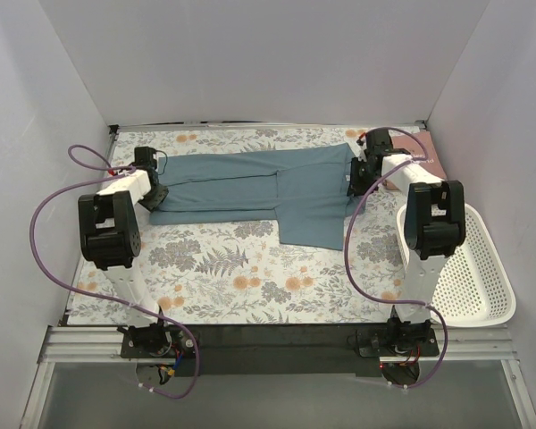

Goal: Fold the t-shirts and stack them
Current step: Fold the tshirt

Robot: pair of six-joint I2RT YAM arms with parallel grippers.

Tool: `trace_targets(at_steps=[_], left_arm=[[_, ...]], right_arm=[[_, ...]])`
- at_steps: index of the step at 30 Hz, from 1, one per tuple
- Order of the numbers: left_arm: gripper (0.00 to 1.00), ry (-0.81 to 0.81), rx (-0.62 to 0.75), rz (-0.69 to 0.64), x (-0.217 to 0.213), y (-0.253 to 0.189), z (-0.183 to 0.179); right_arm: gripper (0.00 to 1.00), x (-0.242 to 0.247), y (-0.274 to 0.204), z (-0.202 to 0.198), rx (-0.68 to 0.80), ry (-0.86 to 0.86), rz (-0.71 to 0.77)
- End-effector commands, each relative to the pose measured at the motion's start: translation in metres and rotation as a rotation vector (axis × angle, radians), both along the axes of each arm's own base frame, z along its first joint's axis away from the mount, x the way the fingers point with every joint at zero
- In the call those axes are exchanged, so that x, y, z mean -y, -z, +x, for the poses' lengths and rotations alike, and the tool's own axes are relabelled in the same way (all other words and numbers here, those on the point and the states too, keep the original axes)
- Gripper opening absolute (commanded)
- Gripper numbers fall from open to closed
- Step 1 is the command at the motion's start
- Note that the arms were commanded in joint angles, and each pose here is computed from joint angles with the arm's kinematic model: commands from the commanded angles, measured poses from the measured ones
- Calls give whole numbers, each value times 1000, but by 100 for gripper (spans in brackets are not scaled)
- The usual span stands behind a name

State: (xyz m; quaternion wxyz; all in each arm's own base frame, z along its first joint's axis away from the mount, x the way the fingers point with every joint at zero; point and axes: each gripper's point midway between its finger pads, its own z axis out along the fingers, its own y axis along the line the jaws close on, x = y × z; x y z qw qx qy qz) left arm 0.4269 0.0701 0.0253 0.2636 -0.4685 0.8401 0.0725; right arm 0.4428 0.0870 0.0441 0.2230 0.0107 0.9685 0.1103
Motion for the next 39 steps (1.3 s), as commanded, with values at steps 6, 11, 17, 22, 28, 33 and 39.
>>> trace_targets(at_steps=[6,11,17,22,28,33,39], left_arm=[[59,13,143,48,-6,-65,-8],[77,4,203,71,-5,-94,-37],[82,136,211,31,34,-87,-76],[83,331,256,45,81,-89,-99],[83,390,274,86,87,-78,-113],[83,392,251,110,84,-63,-113],[83,386,235,120,83,-61,-108]], right_arm=[[41,6,-66,-5,153,-3,-68],[45,-20,-77,-50,178,-54,-107],[48,-79,-45,-107,118,-171,-114],[49,-110,-20,-129,78,-237,-142],[49,-126,4,-140,33,-290,-180],[47,-124,26,-152,-14,-303,-206],[19,-119,39,-158,-39,-330,-229]])
